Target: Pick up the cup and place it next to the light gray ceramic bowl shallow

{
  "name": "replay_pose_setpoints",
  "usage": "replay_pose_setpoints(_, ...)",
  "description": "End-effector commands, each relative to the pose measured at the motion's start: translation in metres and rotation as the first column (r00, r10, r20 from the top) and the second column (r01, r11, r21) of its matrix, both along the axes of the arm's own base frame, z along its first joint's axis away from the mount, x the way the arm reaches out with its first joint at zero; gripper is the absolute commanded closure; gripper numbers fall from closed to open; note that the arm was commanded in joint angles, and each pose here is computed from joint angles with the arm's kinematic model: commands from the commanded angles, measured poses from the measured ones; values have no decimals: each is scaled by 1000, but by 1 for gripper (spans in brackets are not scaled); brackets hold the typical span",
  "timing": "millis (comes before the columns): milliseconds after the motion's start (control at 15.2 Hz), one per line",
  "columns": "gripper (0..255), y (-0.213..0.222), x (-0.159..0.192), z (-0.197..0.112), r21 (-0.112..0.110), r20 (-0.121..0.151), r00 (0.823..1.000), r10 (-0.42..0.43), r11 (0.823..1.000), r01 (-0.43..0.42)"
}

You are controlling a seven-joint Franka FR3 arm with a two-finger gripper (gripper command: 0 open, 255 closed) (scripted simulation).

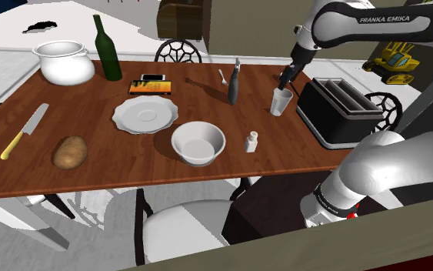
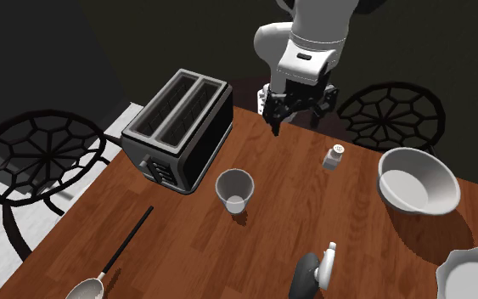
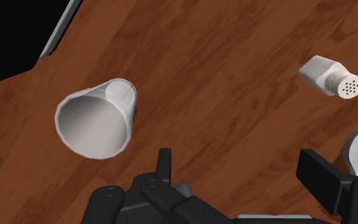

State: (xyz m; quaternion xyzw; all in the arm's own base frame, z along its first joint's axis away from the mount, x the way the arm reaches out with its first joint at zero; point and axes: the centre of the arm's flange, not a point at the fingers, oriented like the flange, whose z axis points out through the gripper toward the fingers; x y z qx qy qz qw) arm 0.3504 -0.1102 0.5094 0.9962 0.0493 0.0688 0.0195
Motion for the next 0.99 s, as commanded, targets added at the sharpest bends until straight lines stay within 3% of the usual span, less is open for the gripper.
replay_pose_setpoints(0,0,-15,7,-21,-16,1,1000,14,1000,-14)
replay_pose_setpoints(660,0,-91,42,-112,-91,-5,997,72,993,-73)
replay_pose_setpoints(924,0,-93,45,-132,-91,-5,997,72,993,-73)
